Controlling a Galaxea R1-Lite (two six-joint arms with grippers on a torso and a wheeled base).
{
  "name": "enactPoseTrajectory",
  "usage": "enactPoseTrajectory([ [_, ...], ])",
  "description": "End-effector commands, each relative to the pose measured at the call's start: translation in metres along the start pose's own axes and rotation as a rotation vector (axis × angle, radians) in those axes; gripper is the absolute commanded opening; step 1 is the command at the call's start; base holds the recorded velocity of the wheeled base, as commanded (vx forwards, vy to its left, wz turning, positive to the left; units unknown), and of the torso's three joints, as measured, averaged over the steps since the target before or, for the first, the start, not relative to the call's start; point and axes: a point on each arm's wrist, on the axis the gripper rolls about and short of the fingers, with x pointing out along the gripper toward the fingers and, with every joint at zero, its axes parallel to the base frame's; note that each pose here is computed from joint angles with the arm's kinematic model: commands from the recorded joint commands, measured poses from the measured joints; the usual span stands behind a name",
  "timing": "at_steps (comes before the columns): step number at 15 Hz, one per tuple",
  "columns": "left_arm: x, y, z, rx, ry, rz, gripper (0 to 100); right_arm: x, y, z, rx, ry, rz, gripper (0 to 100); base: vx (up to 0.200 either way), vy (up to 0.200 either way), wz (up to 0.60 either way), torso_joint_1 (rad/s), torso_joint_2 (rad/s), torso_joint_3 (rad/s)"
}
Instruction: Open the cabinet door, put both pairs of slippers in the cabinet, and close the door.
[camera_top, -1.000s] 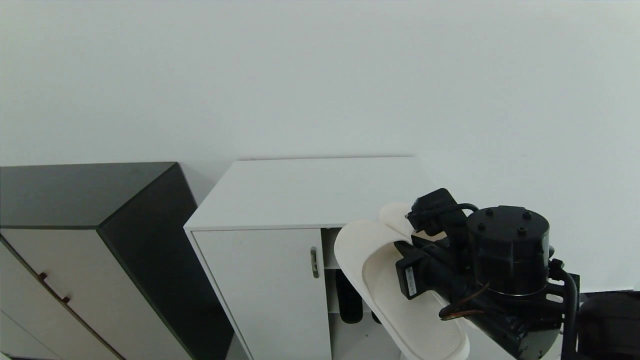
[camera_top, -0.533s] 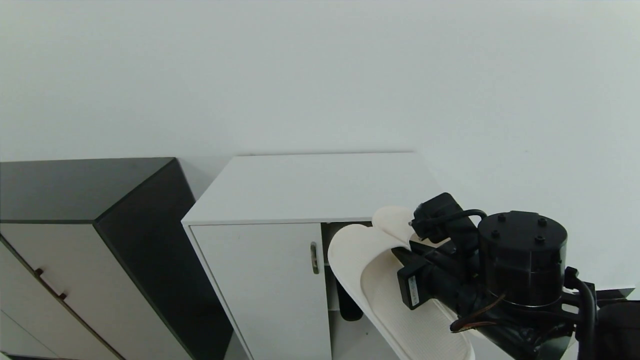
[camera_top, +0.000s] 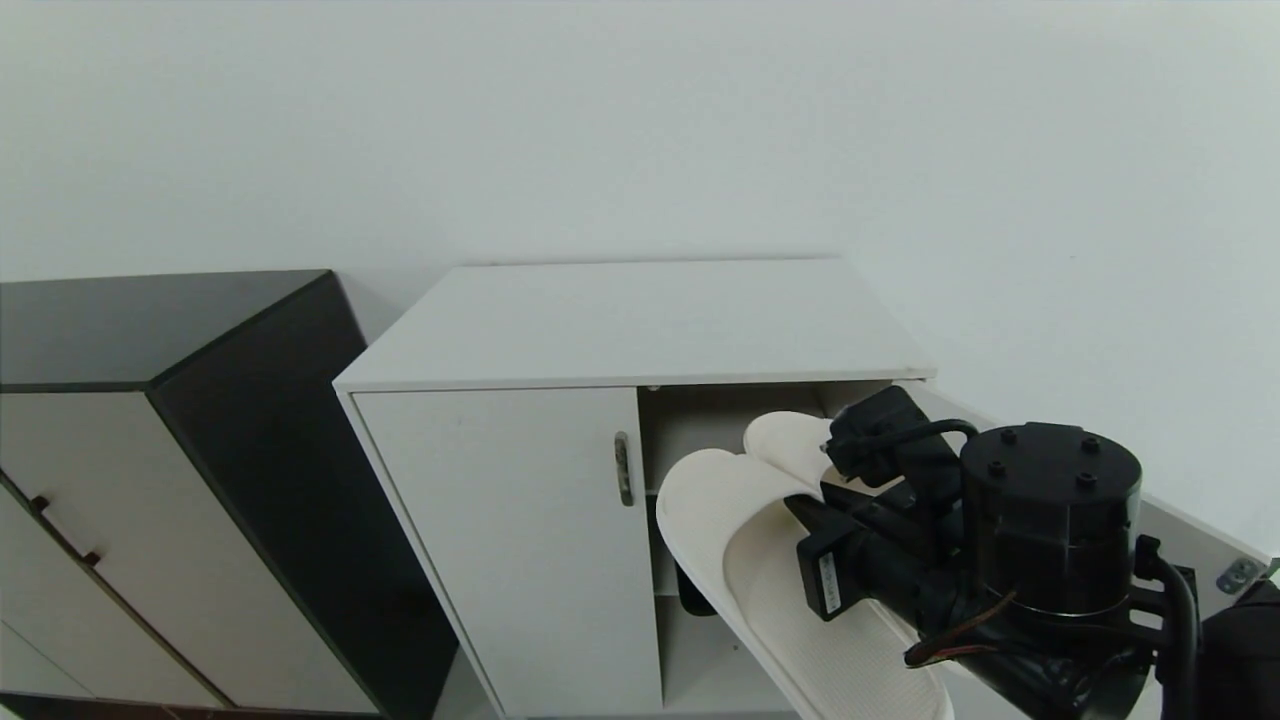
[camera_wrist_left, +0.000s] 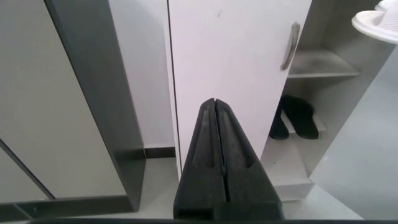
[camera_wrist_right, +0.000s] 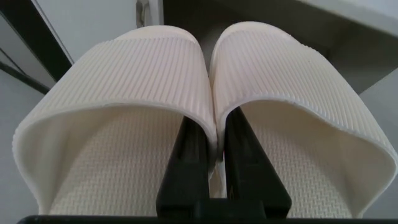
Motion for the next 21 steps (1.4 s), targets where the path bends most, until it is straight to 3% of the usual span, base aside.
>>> enactPoseTrajectory([
  [1, 0.0000, 0.0000, 0.0000, -0.001, 0.000, 0.000, 0, -0.0002, 0.0001, -0.0002, 0.000, 0.000, 0.000, 0, 0.000, 0.000, 0.00, -0.203, 0.52, 0.315],
  [13, 0.0000, 0.0001, 0.0000, -0.002, 0.000, 0.003, 0, 0.0026, 0.0012, -0.0043, -0.006, 0.016, 0.013, 0, 0.000, 0.000, 0.00, -0.157, 0.48, 0.325],
  [21, 0.0000, 0.0001, 0.0000, -0.007, 0.000, 0.005, 0, 0.0038, -0.0010, -0.0050, -0.003, 0.018, 0.011, 0, 0.000, 0.000, 0.00, -0.048, 0.40, 0.345],
])
